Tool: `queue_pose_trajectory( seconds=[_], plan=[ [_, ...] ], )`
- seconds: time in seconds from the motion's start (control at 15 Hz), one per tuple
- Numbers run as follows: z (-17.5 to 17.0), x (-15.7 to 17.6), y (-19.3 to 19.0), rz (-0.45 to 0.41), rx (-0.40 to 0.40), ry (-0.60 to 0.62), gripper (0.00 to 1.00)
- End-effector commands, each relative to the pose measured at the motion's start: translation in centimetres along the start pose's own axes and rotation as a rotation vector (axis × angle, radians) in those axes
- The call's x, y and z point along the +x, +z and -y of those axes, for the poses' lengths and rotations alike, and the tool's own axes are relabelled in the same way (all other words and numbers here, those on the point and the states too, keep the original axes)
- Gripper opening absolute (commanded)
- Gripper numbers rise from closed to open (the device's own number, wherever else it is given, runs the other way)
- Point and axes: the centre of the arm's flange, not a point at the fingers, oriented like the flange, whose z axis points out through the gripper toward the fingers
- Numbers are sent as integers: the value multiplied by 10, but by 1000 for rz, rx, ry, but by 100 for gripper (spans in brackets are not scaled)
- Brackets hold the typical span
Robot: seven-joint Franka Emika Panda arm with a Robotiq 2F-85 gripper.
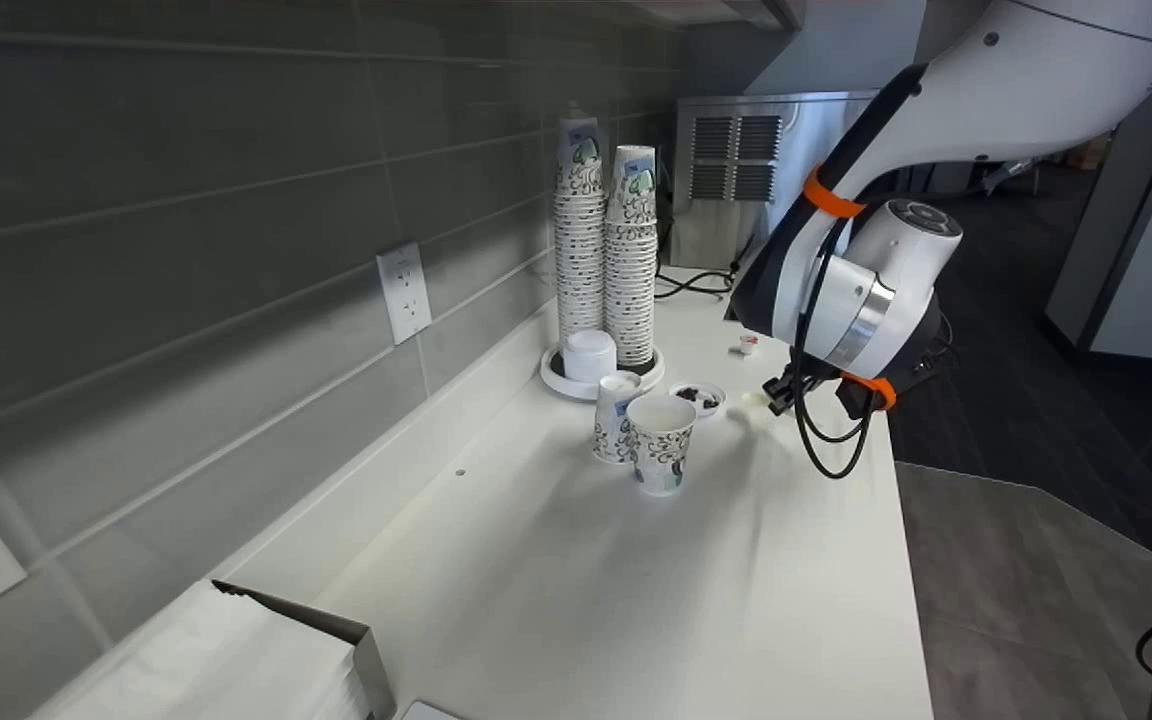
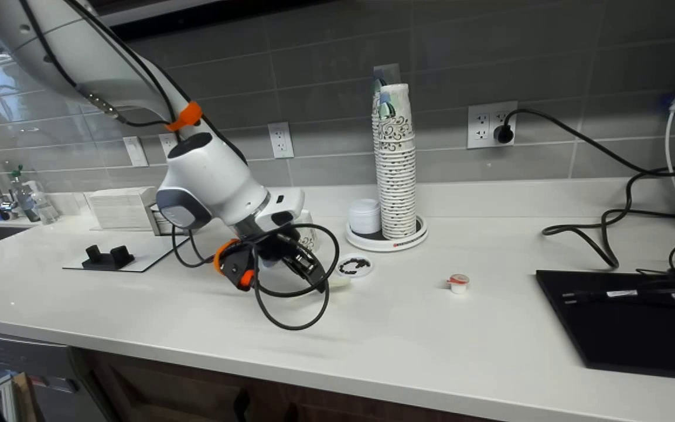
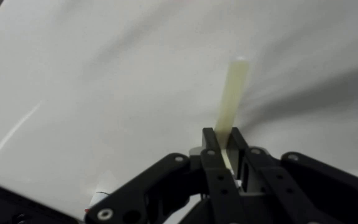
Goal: Place some coffee beans from the white lid in the cup on the left using the white spoon.
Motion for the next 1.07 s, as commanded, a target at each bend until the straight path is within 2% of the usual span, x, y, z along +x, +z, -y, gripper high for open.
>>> queue_pose_trajectory(
  seconds=[0.0, 0.53, 1.0],
  plan=[
    [17, 58, -48, 42, 13, -18, 3],
    [22, 89, -61, 89, 32, -24, 3],
    [41, 152, -90, 246, 35, 4, 3]
  ],
)
